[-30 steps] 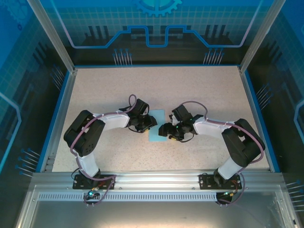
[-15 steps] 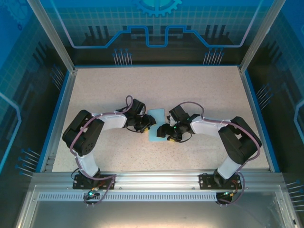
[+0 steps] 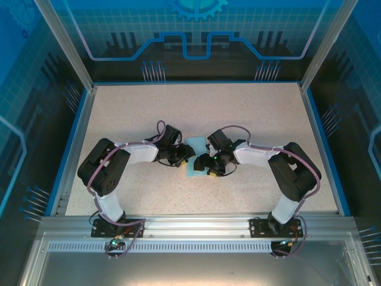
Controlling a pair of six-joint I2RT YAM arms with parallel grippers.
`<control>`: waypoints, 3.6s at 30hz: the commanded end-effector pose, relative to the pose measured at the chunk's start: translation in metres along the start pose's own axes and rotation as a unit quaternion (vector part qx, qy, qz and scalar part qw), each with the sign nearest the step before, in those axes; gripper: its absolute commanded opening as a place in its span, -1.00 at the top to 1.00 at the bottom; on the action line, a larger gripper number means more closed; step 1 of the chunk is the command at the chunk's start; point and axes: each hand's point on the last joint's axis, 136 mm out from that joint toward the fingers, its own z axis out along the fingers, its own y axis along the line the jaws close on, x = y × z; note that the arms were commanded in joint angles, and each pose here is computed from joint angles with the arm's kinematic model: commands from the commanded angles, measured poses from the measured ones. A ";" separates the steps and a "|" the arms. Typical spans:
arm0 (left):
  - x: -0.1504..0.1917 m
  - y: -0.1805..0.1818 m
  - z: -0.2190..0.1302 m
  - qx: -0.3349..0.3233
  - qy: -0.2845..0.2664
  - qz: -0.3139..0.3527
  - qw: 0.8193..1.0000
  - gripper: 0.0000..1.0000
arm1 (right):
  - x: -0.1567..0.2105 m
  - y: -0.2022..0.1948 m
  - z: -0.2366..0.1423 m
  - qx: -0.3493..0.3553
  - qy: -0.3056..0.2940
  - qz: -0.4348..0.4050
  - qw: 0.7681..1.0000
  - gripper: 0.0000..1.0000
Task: Fold a paper plane with a square sheet of paper (pick it up from the middle)
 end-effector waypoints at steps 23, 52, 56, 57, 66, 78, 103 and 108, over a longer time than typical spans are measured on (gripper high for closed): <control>0.015 0.060 0.005 -0.084 0.014 -0.034 0.996 0.15 | -0.027 0.049 -0.020 -0.088 -0.084 -0.132 0.984 -0.34; 0.012 0.021 -0.016 -0.021 0.001 0.010 1.000 0.15 | -0.008 -0.012 -0.019 -0.025 -0.059 0.008 0.998 0.90; 0.010 -0.004 -0.024 0.021 0.001 0.047 0.999 0.06 | -0.001 -0.014 -0.023 -0.020 -0.028 -0.032 0.999 1.00; 0.008 -0.009 -0.024 0.026 0.001 0.054 0.998 0.06 | 0.002 -0.016 -0.025 -0.017 -0.018 -0.043 0.999 1.00; 0.003 -0.013 -0.013 0.029 0.005 0.065 0.997 0.28 | 0.006 -0.030 -0.039 -0.006 0.003 -0.069 0.998 1.00; 0.001 0.002 -0.001 0.000 0.010 0.059 0.998 0.48 | -0.001 -0.029 -0.040 -0.017 -0.007 -0.051 0.999 0.71; 0.002 0.012 0.006 -0.014 0.015 0.053 0.998 0.54 | -0.010 0.016 -0.050 -0.118 -0.034 -0.035 0.992 0.89; 0.002 0.012 0.006 -0.013 0.016 0.055 0.998 0.58 | -0.020 0.023 -0.040 -0.113 -0.040 -0.039 0.992 0.88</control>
